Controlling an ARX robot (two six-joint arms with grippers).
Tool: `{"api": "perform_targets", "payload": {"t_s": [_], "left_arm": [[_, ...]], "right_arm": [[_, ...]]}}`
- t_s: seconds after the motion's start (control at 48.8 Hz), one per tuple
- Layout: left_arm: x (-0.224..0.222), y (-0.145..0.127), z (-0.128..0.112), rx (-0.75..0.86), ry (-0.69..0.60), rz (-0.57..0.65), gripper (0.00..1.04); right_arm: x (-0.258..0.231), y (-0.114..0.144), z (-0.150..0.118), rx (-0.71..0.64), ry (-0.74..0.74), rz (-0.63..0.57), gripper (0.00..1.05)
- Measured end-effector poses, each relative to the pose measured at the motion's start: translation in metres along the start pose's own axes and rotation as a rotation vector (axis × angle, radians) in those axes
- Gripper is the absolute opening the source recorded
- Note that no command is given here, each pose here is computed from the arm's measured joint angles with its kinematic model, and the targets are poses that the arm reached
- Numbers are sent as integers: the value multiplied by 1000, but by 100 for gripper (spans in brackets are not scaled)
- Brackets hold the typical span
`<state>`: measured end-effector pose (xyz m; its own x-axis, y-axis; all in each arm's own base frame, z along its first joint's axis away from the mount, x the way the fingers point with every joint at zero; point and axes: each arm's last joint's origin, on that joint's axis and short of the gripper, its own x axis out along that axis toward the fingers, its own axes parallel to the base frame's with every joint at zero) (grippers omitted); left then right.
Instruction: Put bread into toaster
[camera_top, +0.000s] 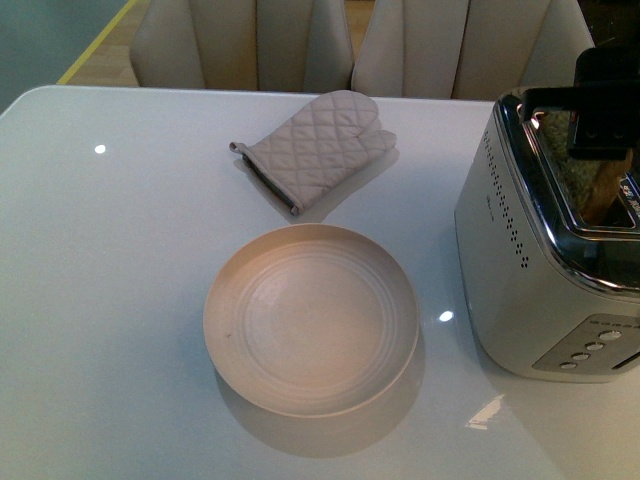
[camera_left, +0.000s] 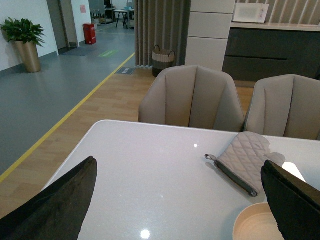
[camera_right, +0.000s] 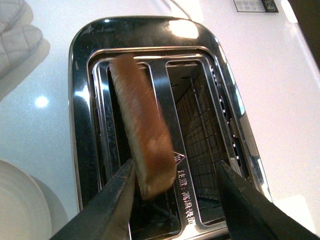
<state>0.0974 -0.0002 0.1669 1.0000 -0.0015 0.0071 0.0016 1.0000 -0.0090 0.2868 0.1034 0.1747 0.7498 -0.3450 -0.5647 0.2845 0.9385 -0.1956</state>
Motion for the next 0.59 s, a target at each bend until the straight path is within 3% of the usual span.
{"api": "perform_targets", "payload": {"t_s": [0.143,0.246,0.389,0.594], "left_arm": [[0,0,0,0,0,0,98],[0,0,0,0,0,0,98],[0,0,0,0,0,0,98],[0,0,0,0,0,0,98]], "right_arm": [[-33,-31,12,129,-146,17,84],[-62,-51,18,194,-278,42,97],[-77,-76,8,186,-582,341,75],[-72,-97,-29,115,-615,358,41]]}}
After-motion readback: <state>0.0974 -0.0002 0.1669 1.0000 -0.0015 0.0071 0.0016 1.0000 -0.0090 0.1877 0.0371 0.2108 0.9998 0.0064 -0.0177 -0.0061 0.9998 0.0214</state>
